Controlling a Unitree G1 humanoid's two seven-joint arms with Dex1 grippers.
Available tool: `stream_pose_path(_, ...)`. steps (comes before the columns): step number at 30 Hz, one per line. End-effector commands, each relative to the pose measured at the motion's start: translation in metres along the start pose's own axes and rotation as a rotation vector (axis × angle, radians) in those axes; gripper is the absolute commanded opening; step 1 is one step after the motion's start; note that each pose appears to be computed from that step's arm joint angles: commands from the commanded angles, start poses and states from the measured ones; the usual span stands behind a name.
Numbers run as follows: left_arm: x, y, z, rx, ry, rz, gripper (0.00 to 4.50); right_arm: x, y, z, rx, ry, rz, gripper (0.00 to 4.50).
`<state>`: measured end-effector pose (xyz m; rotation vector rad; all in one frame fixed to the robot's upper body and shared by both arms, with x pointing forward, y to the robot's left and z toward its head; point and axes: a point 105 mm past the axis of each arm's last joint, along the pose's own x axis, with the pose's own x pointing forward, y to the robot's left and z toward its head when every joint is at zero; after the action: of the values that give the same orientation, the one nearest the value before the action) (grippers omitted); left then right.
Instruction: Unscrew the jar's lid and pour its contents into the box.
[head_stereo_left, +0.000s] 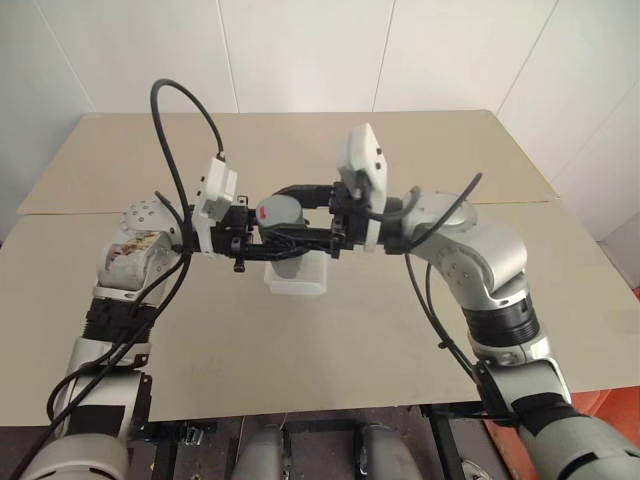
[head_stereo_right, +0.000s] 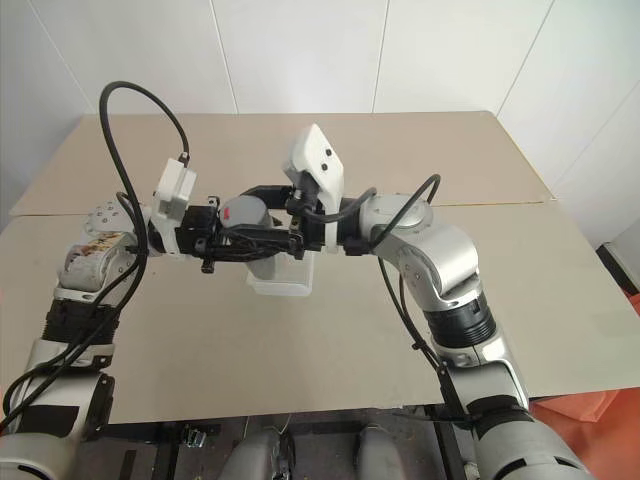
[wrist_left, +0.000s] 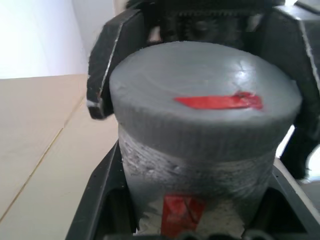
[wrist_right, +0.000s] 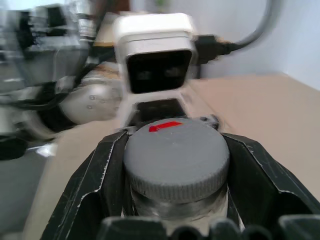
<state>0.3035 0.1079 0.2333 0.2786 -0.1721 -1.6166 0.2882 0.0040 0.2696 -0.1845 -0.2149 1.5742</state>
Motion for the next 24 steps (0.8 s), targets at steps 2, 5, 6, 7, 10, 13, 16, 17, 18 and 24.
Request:
stream_pose_path(2,-0.001,-0.02,0.026,0.049,-0.039,-0.17,1.95,-0.013,0.028,0.031,-0.123,-0.122,0.473,2.75)
stream_pose_path(5,0.001,-0.03,0.035,0.038,-0.048,-0.237,1.95,-0.008,0.025,0.037,-0.119,-0.142,0.623,2.75)
stream_pose_path(6,0.001,-0.032,0.036,0.04,-0.048,-0.249,1.95,-0.004,0.021,0.037,-0.123,-0.139,0.631,2.75)
stream_pose_path(7,0.001,-0.033,0.037,0.041,-0.047,-0.255,1.95,0.0,0.018,0.036,-0.128,-0.134,0.629,2.75)
stream_pose_path(10,-0.001,-0.032,0.036,0.044,-0.042,-0.234,1.95,0.003,0.007,0.032,-0.132,-0.124,0.591,3.1)
stream_pose_path(13,-0.006,-0.026,0.03,0.03,-0.038,-0.179,1.95,-0.008,-0.003,0.027,-0.122,-0.118,0.507,3.91)
stream_pose_path(16,-0.011,-0.018,0.024,0.017,-0.031,-0.111,1.95,-0.024,-0.009,0.026,-0.137,-0.123,0.386,4.49)
stream_pose_path(17,-0.013,-0.014,0.021,0.013,-0.027,-0.077,1.95,-0.03,-0.01,0.027,-0.137,-0.125,0.329,4.49)
stream_pose_path(18,-0.016,-0.009,0.017,0.014,-0.024,-0.034,1.95,-0.037,-0.01,0.028,-0.138,-0.125,0.264,4.49)
stream_pose_path(24,-0.02,0.02,-0.009,0.01,0.037,0.181,1.95,-0.037,0.001,0.016,-0.143,-0.018,-0.069,4.49)
